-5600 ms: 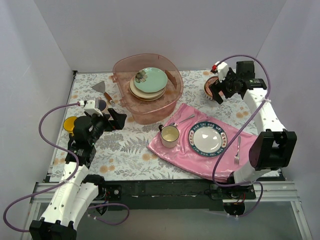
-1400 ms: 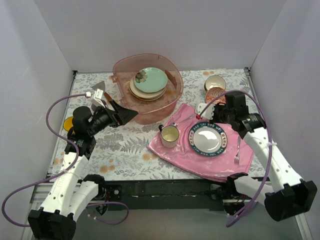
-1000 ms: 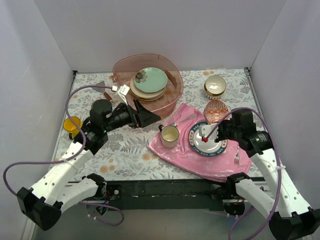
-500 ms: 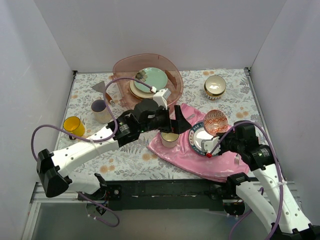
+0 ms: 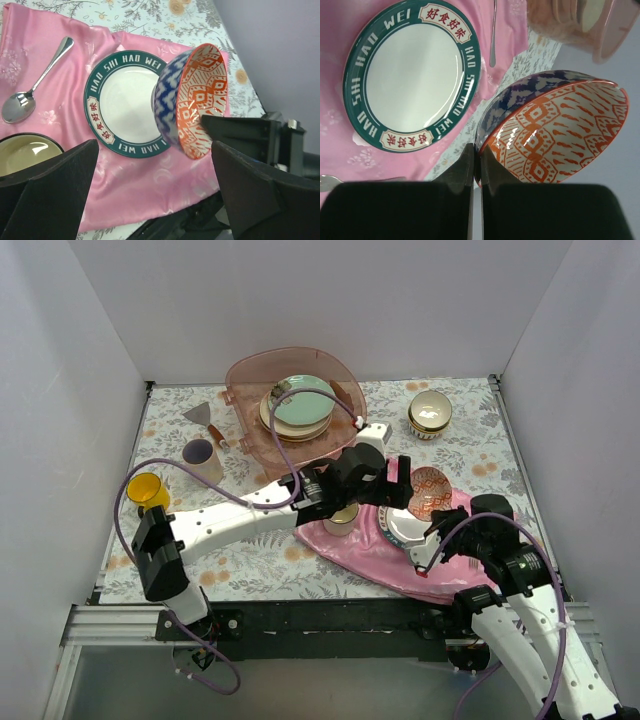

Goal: Place the mixed dishes into the plastic bin
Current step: Pick up the bowl from the center of the board.

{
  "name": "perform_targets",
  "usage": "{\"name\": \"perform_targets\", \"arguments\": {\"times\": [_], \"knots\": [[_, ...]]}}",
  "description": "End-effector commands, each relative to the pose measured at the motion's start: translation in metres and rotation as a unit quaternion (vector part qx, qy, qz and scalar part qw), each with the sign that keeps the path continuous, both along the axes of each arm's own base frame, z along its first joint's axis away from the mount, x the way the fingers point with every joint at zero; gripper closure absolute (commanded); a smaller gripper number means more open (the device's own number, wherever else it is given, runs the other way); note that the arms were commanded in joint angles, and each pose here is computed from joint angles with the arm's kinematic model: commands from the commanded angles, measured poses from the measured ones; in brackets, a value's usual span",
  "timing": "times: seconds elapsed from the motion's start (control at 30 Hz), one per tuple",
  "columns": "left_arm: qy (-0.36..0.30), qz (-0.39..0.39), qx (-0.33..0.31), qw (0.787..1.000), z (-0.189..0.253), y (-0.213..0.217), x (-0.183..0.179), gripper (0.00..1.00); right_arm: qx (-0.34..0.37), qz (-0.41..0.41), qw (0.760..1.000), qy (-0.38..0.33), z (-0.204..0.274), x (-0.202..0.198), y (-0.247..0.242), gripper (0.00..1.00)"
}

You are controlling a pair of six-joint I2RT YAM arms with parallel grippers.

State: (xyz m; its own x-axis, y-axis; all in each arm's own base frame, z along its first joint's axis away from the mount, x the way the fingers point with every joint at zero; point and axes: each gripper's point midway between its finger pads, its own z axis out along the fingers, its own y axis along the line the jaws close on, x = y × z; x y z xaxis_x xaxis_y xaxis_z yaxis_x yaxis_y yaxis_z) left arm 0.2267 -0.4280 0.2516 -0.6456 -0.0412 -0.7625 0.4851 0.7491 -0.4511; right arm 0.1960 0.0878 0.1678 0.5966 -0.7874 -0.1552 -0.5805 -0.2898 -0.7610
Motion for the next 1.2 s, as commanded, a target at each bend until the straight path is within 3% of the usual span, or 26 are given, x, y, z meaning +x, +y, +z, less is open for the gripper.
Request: {"name": "perform_targets", "arguments": {"times": [0.0, 0.23, 0.63, 0.93, 1.03, 1.17], "knots": [[-0.039, 0.025, 0.022, 0.999, 0.008, -0.010, 0.016, 0.07, -0.068, 0.086, 0.989, -0.098, 0.020, 0.010, 0.008, 0.99], [-0.057, 0.026, 0.054, 0.997, -0.006, -0.030, 0.026, 0.18, -0.063, 0.088, 0.990, -0.091, 0.018, 0.010, 0.009, 0.99], [-0.065, 0.033, 0.089, 0.993, -0.020, -0.025, 0.027, 0.69, -0.039, 0.083, 0.994, -0.057, 0.009, 0.007, 0.014, 0.99], [-0.064, 0.027, 0.096, 0.993, -0.026, -0.024, 0.025, 0.82, 0.012, 0.083, 0.996, -0.028, 0.020, 0.001, 0.025, 0.99], [-0.068, 0.026, 0.101, 0.992, -0.027, -0.021, 0.025, 1.00, 0.026, 0.081, 0.996, -0.024, 0.025, 0.001, 0.029, 0.99], [-0.073, 0.023, 0.119, 0.990, -0.033, -0.016, 0.026, 1.00, 0.045, 0.080, 0.996, -0.017, 0.030, -0.001, 0.032, 0.96]]}}
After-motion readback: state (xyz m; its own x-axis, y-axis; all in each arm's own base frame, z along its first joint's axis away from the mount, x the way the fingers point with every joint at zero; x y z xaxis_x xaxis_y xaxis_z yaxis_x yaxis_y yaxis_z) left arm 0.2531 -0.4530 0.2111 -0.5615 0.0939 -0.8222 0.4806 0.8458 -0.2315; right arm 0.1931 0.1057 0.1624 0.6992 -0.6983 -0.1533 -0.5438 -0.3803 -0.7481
